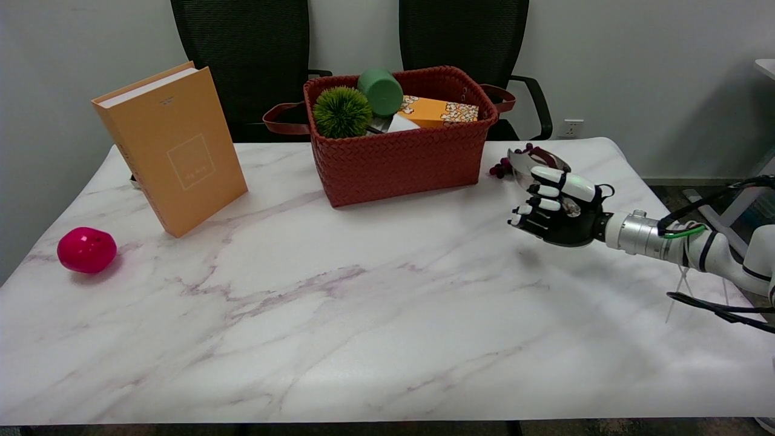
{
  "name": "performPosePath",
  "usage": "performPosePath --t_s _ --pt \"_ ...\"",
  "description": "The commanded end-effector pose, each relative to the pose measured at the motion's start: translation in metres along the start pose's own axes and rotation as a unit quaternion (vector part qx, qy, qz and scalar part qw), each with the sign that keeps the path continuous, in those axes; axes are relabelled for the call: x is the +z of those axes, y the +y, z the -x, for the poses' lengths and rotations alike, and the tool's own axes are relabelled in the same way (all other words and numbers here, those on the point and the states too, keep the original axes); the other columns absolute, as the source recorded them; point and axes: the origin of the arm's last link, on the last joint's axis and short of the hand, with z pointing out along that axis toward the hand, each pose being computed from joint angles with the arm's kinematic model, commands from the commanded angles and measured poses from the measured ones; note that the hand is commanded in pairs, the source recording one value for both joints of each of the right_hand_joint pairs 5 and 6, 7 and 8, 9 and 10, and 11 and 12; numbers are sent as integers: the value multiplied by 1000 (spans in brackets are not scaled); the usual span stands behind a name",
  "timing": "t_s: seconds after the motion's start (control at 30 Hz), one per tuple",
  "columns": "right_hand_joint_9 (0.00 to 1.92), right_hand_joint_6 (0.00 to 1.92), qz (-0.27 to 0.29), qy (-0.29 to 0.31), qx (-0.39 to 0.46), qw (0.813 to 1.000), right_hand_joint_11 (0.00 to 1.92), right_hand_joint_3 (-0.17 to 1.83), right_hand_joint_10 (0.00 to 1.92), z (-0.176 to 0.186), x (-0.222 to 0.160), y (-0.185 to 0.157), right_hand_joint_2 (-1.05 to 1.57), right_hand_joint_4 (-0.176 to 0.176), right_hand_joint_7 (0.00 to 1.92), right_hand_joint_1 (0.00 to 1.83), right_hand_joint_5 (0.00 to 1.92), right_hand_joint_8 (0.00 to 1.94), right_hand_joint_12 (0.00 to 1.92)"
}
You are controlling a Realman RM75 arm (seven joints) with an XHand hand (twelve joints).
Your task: Pick up the stainless steel scoop.
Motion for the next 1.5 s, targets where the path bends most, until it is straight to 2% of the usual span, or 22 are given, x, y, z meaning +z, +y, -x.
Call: performPosePath --t_s 0.03,0.2,0.4,0.63,0.73,1.2,1.5 --pt "1257 1919 -44 -15 -25 999 1117 56 1257 3 -27 4 1571 0 1754 822 1919 1754 1117" --pt "1258 1920 -66 2 -53 996 1116 69 1258 2 -31 -7 1571 0 1762 826 1920 1762 1116" --pt "1252 1902 -99 43 -99 989 1102 70 1252 0 -38 -37 1571 0 1763 839 1902 1763 1102" --pt "1233 1856 -149 73 -165 972 1091 127 1233 14 -37 -73 1571 0 1748 847 1856 1748 1091" --pt "1222 1814 -170 71 -204 961 1086 145 1222 32 -34 -88 1571 0 1740 846 1814 1740 1086" --pt "1221 1789 -186 15 -314 931 1088 207 1221 110 18 -120 1571 0 1722 837 1789 1722 1088" --pt "1206 1748 -184 -28 -331 925 1067 232 1206 151 56 -124 1540 0 1711 843 1748 1711 1067"
